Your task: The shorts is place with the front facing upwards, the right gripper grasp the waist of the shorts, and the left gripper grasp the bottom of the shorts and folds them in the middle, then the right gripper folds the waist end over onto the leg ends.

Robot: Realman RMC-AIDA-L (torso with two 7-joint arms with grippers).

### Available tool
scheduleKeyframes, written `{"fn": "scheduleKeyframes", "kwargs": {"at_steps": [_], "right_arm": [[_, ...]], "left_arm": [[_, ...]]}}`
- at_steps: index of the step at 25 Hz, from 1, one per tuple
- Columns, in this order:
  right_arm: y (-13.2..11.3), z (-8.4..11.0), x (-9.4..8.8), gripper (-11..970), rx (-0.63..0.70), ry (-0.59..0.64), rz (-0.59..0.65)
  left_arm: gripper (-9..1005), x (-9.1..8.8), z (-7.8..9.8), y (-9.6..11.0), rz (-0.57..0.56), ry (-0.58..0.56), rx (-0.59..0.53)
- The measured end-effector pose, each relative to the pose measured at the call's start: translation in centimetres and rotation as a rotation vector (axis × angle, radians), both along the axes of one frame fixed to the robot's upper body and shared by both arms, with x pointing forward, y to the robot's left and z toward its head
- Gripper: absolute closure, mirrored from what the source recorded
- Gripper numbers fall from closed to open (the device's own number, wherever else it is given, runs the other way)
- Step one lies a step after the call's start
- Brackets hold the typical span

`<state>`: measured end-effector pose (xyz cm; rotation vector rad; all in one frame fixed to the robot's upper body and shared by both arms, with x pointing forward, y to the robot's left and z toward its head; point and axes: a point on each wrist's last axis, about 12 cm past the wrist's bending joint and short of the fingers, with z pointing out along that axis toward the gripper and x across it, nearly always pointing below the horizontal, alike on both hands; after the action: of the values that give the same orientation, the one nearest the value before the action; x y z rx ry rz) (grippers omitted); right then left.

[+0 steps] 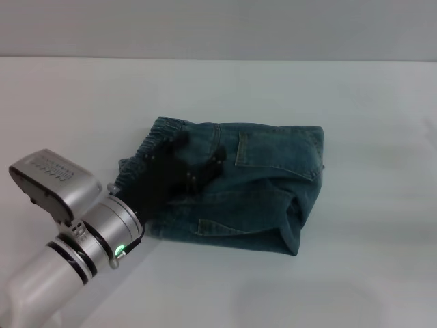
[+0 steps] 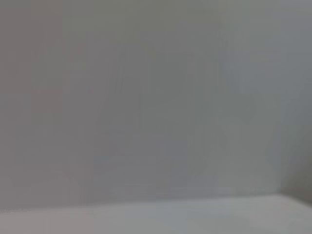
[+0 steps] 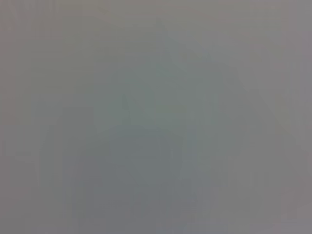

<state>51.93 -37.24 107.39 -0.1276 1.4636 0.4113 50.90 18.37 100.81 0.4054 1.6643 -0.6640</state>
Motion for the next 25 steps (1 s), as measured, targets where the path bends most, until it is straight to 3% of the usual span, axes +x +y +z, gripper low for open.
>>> {"fn": "scheduleKeyframes", "kwargs": {"at_steps": [6,10,14,17,21,25], "right_arm": [[-0.2,-0.3,-0.5,325,0.003,-0.014,-0.037],[-0.3,-0.7,-0.8,325,-0.009,-0.044,-0.093],[-0.7,-1.3,-1.4,324,-0.024,-0.087,-0.204],[-1.1,-1.9,-2.0,324,-0.048,-0.115,-0.327],[-1.1,-2.5,-2.1,325,-0.098,-0.133,-0.452],[-0.9,-2.6,-1.9,325,-0.111,-0.136,-0.472]], "left_arm": [[185,-1.3,3.0,1.2,0.012,-0.274,-0.147],[185,-0.5,4.0,4.2,0.225,-0.425,-0.081],[185,-0.1,4.0,8.8,0.479,-0.445,-0.031],[185,-1.1,3.8,12.4,0.682,-0.442,-0.031],[185,-1.9,3.5,13.7,0.754,-0.434,-0.032],[185,-2.5,3.3,14.2,0.775,-0.428,-0.027]]}}
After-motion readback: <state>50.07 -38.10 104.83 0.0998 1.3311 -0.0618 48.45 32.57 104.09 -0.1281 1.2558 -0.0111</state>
